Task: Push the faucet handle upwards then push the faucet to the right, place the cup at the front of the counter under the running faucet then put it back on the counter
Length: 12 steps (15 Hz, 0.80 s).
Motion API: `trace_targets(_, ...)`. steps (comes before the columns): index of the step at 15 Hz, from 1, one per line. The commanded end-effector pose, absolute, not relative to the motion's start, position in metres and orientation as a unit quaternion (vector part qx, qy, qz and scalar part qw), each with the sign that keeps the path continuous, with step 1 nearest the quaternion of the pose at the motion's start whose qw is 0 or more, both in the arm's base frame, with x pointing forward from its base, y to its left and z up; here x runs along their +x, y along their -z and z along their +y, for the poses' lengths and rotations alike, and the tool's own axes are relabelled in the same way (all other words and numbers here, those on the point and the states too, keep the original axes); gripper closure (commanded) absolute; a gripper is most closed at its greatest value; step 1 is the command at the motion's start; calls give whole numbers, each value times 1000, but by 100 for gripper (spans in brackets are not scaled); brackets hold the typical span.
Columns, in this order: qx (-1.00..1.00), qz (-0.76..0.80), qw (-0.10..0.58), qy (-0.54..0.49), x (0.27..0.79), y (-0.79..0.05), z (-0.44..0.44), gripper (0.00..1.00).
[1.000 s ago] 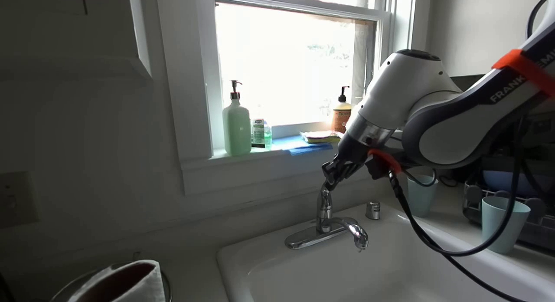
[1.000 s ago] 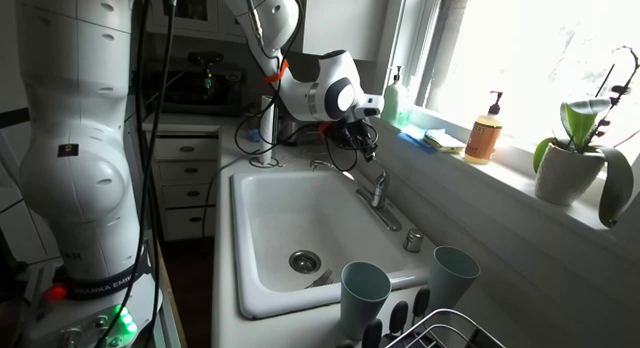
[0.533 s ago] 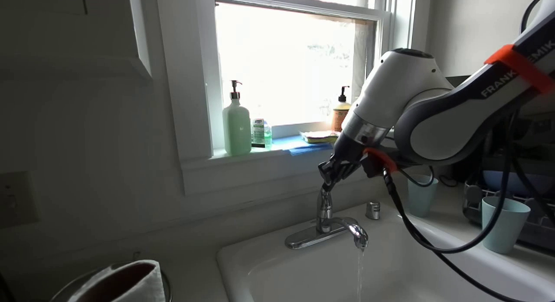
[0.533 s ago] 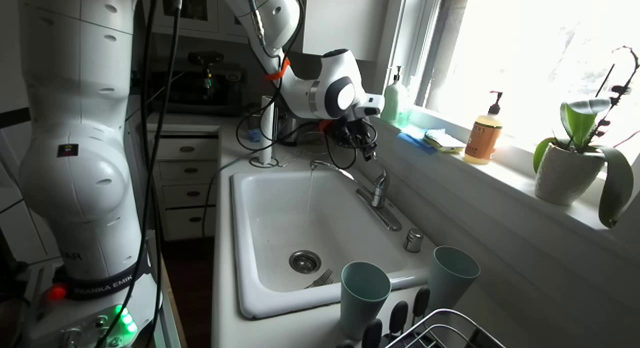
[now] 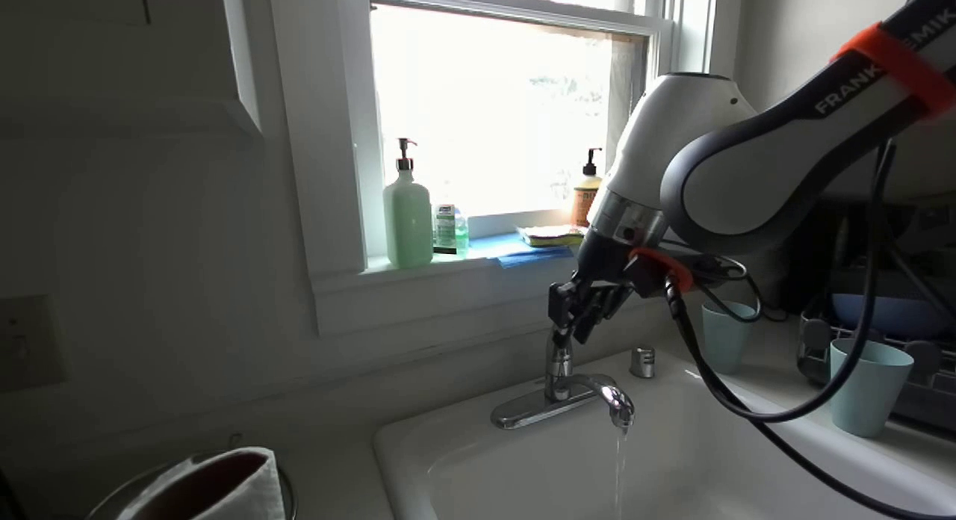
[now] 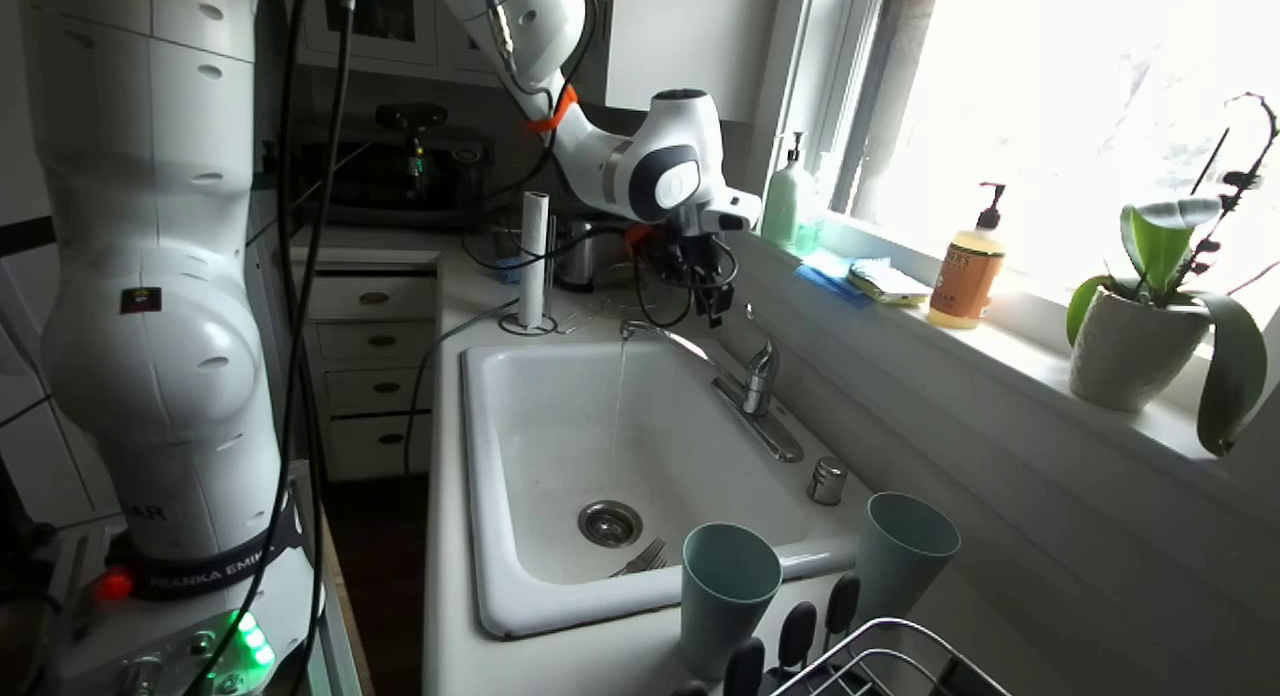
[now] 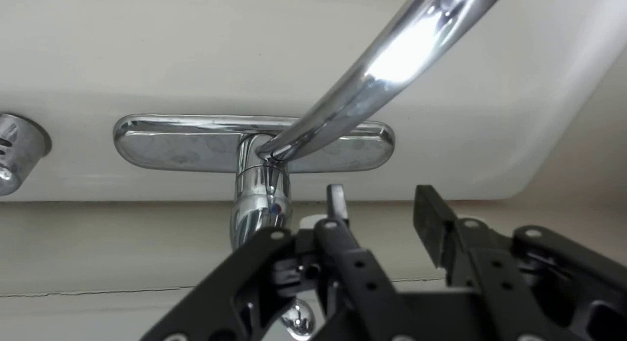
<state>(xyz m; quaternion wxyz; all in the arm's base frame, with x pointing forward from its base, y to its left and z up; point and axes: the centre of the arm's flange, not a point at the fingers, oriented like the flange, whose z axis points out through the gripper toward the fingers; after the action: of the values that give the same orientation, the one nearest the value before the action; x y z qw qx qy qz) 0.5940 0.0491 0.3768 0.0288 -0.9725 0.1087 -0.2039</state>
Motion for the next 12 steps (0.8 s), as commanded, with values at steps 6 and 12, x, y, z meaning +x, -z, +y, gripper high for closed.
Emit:
trace_targets(6, -990, 123, 44, 51, 570, -383, 53, 0)
trace_targets(12, -990, 122, 66, -30, 562, -364, 58, 0)
